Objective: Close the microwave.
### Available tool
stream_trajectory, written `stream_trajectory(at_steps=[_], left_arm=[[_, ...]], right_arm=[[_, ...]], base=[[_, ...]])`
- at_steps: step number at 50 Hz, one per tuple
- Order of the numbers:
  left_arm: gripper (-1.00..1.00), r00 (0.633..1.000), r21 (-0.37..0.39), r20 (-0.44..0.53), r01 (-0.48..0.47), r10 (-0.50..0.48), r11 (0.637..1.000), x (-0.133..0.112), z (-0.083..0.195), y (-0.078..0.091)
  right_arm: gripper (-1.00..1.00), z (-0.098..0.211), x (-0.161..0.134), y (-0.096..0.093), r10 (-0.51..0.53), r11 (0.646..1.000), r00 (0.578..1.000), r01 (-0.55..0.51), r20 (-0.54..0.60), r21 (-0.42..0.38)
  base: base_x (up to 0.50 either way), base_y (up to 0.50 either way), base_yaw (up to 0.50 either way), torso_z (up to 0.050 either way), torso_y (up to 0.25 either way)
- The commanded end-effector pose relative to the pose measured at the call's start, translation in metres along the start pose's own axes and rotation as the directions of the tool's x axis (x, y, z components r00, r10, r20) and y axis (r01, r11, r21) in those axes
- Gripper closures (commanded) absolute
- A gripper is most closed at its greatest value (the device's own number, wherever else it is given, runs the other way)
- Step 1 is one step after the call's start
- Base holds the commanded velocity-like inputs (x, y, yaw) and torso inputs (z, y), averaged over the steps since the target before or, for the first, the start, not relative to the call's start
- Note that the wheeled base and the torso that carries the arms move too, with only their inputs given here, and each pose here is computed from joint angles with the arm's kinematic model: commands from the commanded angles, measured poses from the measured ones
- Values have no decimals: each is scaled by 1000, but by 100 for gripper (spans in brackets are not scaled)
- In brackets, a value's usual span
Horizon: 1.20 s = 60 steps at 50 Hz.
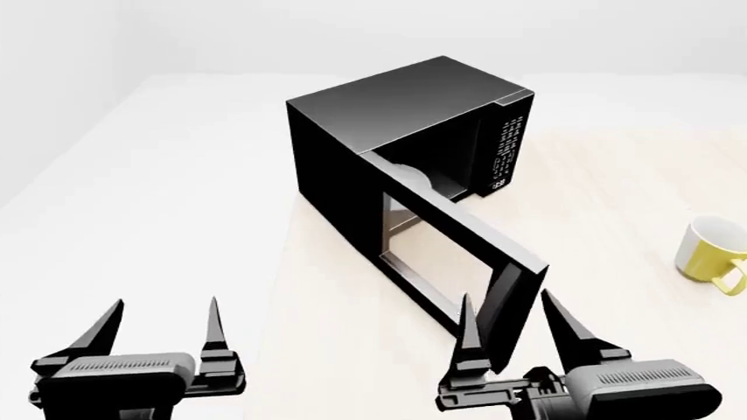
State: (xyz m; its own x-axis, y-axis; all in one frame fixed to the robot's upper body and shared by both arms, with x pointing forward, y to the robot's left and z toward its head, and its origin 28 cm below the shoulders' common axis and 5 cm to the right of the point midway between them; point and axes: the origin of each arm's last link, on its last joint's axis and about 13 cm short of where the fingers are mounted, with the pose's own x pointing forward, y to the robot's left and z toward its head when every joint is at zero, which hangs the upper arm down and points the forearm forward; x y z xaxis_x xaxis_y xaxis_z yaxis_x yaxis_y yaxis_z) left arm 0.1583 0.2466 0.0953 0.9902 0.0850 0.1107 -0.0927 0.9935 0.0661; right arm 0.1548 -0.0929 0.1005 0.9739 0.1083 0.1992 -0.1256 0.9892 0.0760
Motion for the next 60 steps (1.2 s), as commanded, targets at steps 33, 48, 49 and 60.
stream_trajectory(at_steps=[33,48,49,60], left_arm=[[-100,1000,-4,-9,-2,2,1000,2,-2,2],[-100,1000,-2,-13,1,-1,1000,3,-3,1],[-100,1000,-2,-13,1,-1,1000,3,-3,1],[-100,1000,-1,-16,2,-2,1000,4,-5,1]], right_arm=[[-100,70,-5,1,-44,994,994,54,103,-99],[-100,84,3,-2,-62,989,990,79,130,-129],[-100,85,4,-2,-67,988,990,84,126,-130],[-100,94,6,0,-61,988,991,77,118,-135]], base=[[30,0,0,0,0],[460,0,0,0,0],[227,0,0,0,0],[0,0,0,0,0]])
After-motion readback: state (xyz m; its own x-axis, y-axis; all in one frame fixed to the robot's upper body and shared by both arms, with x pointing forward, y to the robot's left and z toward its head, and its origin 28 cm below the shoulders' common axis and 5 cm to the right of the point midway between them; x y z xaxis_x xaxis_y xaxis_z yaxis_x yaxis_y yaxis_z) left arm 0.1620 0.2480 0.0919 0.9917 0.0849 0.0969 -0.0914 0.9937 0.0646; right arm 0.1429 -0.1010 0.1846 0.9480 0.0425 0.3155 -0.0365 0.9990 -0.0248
